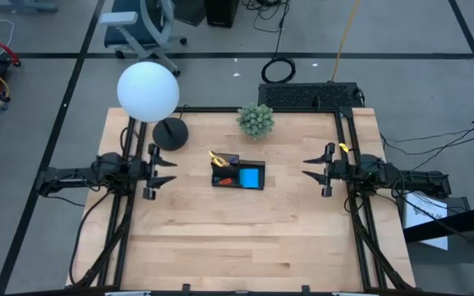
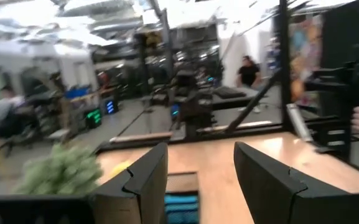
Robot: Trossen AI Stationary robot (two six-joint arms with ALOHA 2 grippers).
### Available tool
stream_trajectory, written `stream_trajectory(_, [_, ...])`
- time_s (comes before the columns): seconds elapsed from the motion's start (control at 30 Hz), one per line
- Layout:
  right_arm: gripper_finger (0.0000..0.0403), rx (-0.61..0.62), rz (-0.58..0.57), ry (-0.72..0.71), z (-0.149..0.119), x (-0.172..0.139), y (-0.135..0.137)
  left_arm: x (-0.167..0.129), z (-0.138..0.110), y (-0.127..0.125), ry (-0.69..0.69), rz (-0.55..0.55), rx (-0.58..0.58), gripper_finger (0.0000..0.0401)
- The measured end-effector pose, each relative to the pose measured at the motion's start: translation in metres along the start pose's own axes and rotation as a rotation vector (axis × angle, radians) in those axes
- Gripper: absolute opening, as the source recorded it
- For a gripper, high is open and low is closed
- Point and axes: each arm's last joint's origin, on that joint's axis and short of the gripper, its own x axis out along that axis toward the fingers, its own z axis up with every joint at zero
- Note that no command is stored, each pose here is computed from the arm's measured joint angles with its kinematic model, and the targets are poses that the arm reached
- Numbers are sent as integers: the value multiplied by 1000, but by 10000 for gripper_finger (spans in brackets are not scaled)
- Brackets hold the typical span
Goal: Pick and place office supplies into organizer
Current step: Return to Home Position
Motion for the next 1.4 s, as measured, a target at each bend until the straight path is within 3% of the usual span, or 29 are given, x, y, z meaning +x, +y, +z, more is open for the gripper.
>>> stream_trajectory(0.23, [153,0,-1,0,0,0,0,-1,-9,4,111,164,-18,191])
stream_trajectory(1.4, [153,0,-1,-9,1,0,0,-1,-14,3,167,132,27,191])
